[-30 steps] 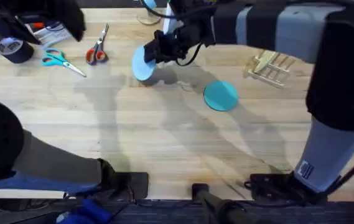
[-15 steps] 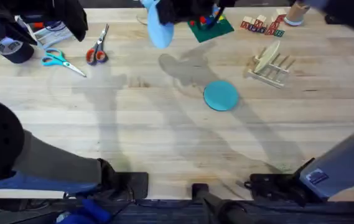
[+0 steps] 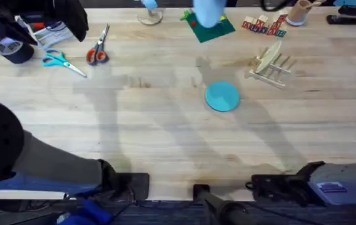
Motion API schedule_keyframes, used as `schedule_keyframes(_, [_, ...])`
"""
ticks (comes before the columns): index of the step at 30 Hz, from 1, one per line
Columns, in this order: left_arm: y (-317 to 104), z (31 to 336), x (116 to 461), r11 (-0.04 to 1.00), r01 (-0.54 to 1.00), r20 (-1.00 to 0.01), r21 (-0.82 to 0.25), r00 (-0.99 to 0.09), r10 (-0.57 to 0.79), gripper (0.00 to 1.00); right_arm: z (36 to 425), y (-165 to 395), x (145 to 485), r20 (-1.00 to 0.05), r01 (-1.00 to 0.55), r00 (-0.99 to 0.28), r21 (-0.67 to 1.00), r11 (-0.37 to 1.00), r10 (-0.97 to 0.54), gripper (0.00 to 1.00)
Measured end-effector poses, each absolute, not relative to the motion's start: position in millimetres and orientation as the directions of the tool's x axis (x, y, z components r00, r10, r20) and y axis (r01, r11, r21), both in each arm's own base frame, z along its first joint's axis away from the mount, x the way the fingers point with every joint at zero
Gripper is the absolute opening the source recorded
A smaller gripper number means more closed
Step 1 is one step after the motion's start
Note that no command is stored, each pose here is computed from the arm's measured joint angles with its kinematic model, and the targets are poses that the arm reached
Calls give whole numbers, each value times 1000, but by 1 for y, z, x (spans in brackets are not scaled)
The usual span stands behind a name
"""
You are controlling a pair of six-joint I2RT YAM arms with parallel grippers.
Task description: Pick up the plates from the table one by one and place each into a slot on the dish rack.
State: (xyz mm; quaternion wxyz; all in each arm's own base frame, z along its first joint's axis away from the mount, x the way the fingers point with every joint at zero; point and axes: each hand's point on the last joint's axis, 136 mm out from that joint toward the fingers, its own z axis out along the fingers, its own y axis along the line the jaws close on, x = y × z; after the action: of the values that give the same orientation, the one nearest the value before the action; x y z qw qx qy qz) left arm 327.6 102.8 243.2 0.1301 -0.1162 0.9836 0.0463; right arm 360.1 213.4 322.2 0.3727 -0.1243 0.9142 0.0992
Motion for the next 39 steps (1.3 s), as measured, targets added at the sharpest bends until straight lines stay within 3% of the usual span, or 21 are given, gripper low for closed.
schedule_keyframes(8, [103, 243, 328, 969, -240, -267, 61, -939, -216, 994, 338, 164, 334, -703, -161, -702, 7, 987, -110, 31])
schedule_keyframes(17, [103, 243, 328, 969, -241, -267, 61, -939, -217, 994, 356, 99, 302, -710, 127, -693, 52, 991, 126, 31])
schedule_keyframes(29, [103, 243, 328, 969, -241, -267, 61, -939, -217, 993, 343, 17, 265, -630, 534, -624, 88, 841, 462, 31])
schedule_keyframes(39, [103, 243, 328, 969, -241, -267, 61, -939, -217, 993, 330, -2, 240, -572, 657, -597, 54, 752, 563, 31])
